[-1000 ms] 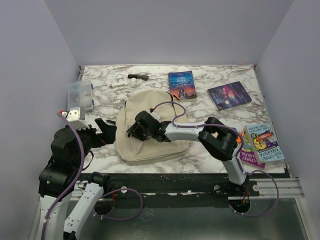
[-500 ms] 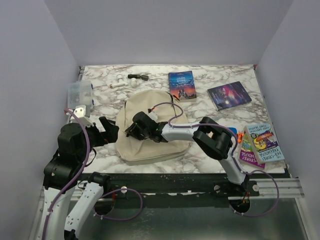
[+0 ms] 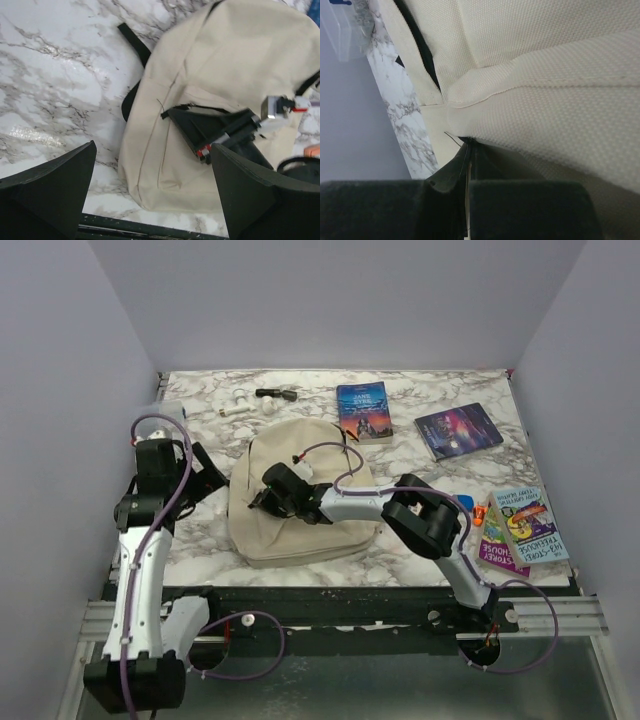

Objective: Pack the student bag
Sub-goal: Unzip the student bag at the center of the board.

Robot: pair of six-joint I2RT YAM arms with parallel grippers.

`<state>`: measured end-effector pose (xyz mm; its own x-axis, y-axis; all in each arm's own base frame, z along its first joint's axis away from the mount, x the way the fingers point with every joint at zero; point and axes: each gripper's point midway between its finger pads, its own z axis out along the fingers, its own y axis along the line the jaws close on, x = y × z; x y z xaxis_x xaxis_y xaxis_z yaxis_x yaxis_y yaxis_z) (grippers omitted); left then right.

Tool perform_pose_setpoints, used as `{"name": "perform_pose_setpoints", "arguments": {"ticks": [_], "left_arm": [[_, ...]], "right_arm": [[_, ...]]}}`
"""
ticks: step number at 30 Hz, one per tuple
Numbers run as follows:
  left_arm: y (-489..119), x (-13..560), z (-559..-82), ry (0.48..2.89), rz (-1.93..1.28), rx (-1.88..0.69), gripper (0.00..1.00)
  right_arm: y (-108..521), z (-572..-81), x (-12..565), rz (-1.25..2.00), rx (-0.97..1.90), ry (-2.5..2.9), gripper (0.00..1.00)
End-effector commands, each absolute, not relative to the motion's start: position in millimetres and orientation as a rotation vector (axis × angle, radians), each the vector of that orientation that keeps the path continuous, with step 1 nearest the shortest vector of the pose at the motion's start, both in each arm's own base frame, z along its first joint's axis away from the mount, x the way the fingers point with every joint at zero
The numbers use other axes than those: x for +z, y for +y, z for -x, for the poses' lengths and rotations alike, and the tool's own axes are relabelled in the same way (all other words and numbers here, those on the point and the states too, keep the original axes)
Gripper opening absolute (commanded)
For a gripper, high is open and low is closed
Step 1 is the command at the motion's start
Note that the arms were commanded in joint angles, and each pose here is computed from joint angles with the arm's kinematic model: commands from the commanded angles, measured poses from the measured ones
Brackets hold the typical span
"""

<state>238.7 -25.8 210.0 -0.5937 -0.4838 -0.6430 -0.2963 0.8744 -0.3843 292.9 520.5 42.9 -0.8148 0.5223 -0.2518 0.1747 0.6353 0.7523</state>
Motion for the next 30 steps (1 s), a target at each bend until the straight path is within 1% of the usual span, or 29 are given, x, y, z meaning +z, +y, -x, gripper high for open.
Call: {"name": "perform_pose_setpoints", "arguments": {"ticks": [1,4,8,10,16,20,23,25,27,28,30], "left_arm": [[-10.6,182.0,-268.5,2.281,0.744,-0.401,0.99],[-8.6,156.8,-281.6,2.346,0.844,-0.451,0.99],[-10.6,106.3,-292.6,2.453,0.966,-0.491,0.98],[-18.6,93.5,-293.3,2.499,1.025,-0.583,0.97],[-30.6,69.0,-294.0,2.489,1.168,-0.688,0.94],[-43.5,57.2,-293.0,2.477,1.215,-0.782,0.88],[-46.7,47.0,-290.4,2.466,1.231,-0.79,0.77],[-46.5,42.5,-289.8,2.46,1.247,-0.786,0.65],[-48.5,39.3,-289.7,2.451,1.257,-0.805,0.48],[-48.6,38.3,-290.3,2.444,1.261,-0.81,0.37],[-47.3,36.8,-292.8,2.429,1.257,-0.804,0.17]], "right_arm": [[516.6,-291.2,53.7,-0.482,1.04,2.375,0.01],[522.0,-284.8,80.6,-0.431,1.184,2.339,0.01],[521.4,-276.8,105.9,-0.422,1.337,2.311,0.01],[521.4,-273.5,118.6,-0.418,1.411,2.289,0.01],[518.7,-269.3,140.6,-0.407,1.54,2.248,0.01],[514.7,-269.0,154.3,-0.453,1.639,2.207,0.01],[509.4,-270.2,164.7,-0.5,1.697,2.165,0.01],[502.8,-271.9,167.6,-0.555,1.725,2.138,0.01],[495.4,-274.1,166.8,-0.624,1.75,2.113,0.01],[490.9,-276.3,165.9,-0.659,1.757,2.095,0.0],[482.9,-279.7,164.2,-0.713,1.766,2.063,0.01]]}}
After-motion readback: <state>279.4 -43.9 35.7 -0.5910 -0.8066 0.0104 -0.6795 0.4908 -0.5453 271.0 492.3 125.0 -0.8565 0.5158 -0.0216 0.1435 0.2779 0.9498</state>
